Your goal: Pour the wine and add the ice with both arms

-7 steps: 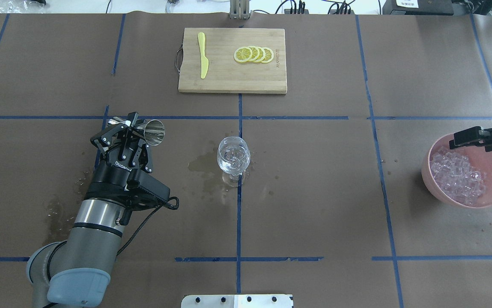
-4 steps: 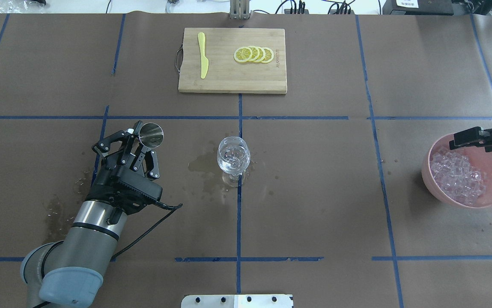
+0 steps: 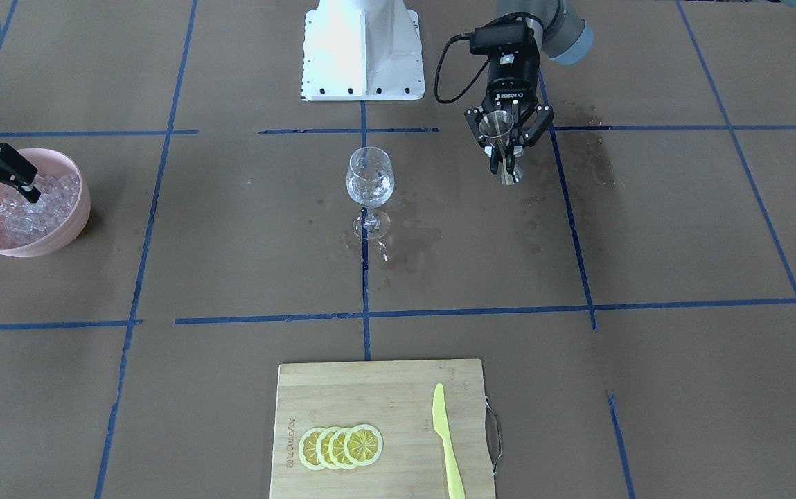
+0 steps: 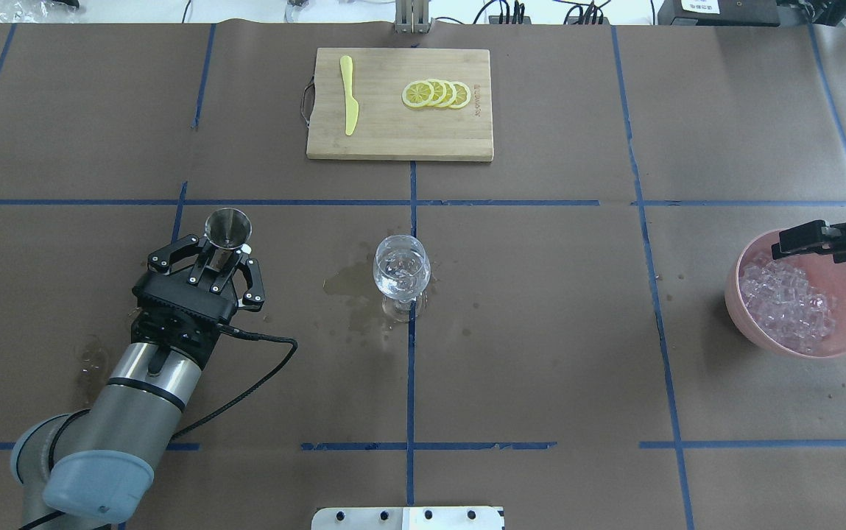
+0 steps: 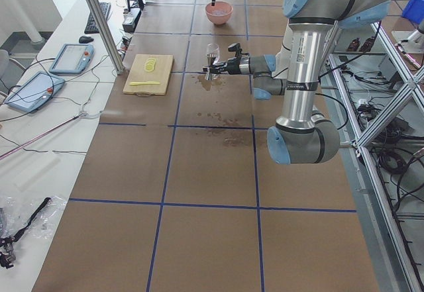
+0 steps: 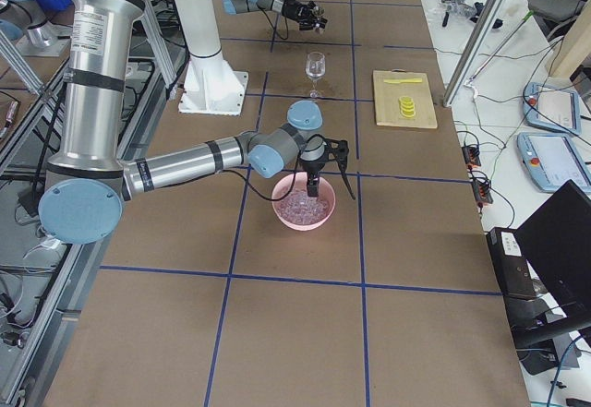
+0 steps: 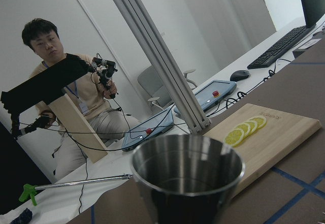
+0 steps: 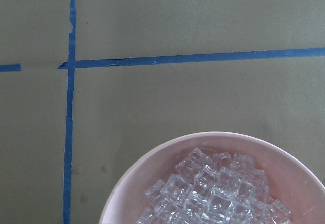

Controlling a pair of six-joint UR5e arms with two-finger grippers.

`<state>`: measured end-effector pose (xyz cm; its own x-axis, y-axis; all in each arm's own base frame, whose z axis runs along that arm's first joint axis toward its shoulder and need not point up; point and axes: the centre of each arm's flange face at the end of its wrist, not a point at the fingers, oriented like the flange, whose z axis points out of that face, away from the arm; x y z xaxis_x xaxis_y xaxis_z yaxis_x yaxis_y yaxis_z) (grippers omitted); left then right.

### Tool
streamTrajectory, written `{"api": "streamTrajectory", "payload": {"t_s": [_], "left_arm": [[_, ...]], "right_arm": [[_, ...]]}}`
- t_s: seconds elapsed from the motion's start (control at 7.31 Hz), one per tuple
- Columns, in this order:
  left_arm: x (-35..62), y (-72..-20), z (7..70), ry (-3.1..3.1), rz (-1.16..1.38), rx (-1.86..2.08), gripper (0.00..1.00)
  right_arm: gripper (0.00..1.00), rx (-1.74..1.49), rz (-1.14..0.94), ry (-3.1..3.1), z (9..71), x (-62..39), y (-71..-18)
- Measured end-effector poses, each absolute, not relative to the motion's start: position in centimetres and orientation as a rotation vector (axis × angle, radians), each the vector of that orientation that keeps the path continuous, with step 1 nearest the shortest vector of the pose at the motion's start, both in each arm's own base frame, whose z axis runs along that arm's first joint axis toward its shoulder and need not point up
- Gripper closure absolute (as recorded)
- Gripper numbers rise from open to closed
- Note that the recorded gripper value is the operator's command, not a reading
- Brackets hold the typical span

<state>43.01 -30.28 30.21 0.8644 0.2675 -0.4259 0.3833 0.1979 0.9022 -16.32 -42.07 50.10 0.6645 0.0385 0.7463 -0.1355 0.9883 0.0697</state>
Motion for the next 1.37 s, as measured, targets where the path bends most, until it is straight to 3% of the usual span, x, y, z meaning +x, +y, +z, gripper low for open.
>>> {"api": "streamTrajectory", "payload": {"t_s": [0.55,1.37], "left_arm": [[36.6,-32.5,35.4,0.611,-0.152,1.317,1.0],[31.9,-32.5,39.5,0.675,-0.173,1.299,1.0]], "right_arm": [[0.0,0.146,0.066,-0.784,51.6,-18.2,-40.5],[0.35,0.15,-0.021,-0.723,53.8,-21.5,-38.7]]}}
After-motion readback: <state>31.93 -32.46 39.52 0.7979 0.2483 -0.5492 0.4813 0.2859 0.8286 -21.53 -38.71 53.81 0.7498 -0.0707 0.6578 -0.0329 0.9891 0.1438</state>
